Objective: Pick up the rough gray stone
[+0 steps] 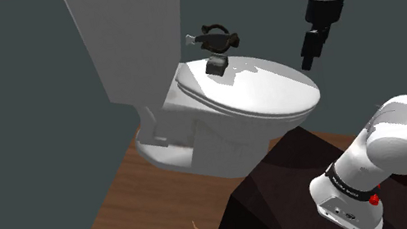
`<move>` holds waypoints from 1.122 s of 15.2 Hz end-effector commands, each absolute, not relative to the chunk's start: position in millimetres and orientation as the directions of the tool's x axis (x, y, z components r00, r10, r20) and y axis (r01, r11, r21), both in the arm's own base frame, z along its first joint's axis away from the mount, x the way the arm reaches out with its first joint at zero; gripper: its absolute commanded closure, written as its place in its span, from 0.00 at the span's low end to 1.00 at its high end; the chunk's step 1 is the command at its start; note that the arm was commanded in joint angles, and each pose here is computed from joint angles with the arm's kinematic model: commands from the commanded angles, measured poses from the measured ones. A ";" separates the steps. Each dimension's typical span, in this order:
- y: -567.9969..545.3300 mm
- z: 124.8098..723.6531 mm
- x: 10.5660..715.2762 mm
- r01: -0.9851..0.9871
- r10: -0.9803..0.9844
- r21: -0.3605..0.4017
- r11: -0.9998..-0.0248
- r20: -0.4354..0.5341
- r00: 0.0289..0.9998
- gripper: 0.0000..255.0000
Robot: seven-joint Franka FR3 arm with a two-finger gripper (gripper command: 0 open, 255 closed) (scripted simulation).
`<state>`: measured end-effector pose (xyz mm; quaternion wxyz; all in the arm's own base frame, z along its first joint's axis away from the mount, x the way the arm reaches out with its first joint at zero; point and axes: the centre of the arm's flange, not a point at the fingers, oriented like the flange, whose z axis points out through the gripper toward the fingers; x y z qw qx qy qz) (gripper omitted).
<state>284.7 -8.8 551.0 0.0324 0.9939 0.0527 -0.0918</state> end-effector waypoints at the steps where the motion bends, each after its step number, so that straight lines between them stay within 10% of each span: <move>1: -8.8 551.0 284.7 0.111 0.099 0.055 -0.992 -0.186 0.978 0.00; 17: -88.2 483.8 467.3 0.125 0.131 -0.051 -0.991 -0.128 0.983 0.00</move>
